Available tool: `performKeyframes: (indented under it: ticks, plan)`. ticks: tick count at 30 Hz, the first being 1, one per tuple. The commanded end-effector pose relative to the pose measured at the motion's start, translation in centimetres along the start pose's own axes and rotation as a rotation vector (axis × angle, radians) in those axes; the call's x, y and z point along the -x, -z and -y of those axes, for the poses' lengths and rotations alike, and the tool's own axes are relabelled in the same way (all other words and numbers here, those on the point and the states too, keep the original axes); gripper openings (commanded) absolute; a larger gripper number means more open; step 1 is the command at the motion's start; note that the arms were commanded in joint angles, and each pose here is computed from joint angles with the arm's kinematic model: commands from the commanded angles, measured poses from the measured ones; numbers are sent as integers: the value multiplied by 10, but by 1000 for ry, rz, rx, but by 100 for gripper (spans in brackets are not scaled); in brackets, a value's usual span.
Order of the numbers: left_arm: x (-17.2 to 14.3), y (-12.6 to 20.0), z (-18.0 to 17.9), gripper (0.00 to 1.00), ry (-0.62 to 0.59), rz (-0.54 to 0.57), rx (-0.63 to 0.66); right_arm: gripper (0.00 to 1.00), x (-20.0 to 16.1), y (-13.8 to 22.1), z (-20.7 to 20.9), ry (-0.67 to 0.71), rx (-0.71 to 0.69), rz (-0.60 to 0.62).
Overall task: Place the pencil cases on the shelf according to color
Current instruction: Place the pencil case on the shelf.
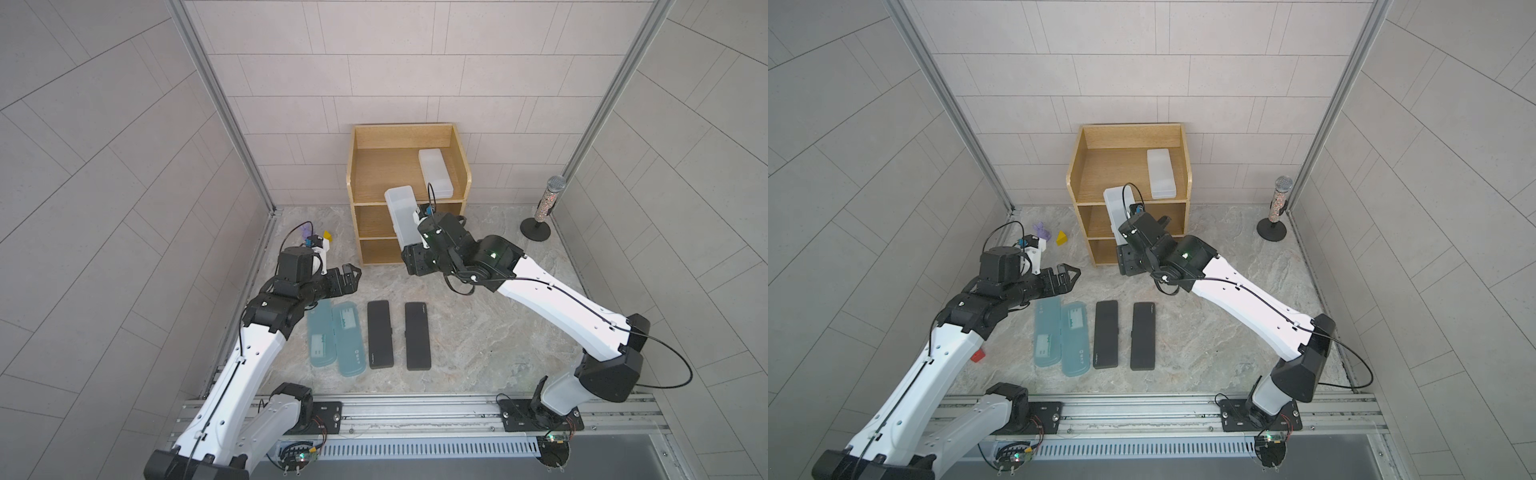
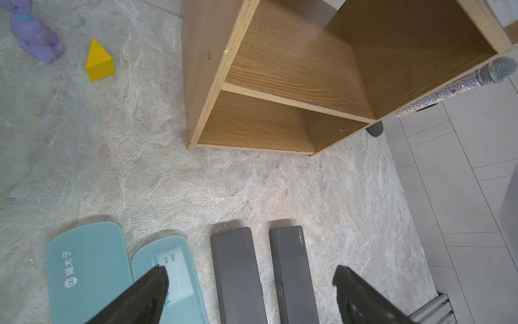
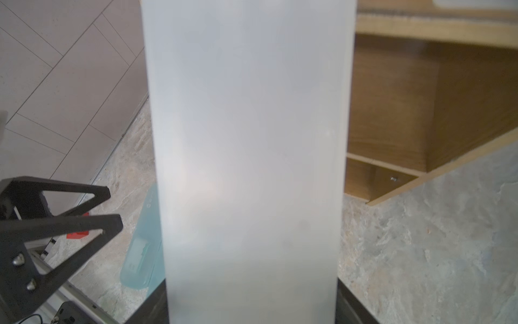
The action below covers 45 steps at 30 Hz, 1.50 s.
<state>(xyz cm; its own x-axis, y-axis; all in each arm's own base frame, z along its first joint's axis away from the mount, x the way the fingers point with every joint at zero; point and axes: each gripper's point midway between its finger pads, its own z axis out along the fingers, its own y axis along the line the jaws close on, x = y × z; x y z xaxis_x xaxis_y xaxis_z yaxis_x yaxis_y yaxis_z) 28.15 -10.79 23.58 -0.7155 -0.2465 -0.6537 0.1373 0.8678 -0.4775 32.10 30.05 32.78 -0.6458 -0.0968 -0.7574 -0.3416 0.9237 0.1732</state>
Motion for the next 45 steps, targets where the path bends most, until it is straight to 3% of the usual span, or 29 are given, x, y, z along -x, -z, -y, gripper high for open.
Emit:
performKeyframes:
  ticks: [1,10,19,26,30,39,45]
  plan:
    - [1,-6,5,100,15,10,-53,47,28,-8,6,0,-35,63]
    - [-8,-9,3,100,-3,-29,-54,49,81,-39,-14,-41,24,137]
    - [-16,-12,7,100,50,-41,-102,50,119,-60,-6,-51,-5,189]
    - [-16,-16,19,100,100,-41,-186,53,126,-76,12,-89,-28,189]
    - [-17,-16,14,100,84,-54,-157,54,129,-86,19,-105,-29,191]
    - [-20,-19,21,100,105,-74,-218,64,131,-99,25,-126,-35,189]
    - [-19,-18,20,100,98,-69,-211,82,136,-95,34,-143,-60,206]
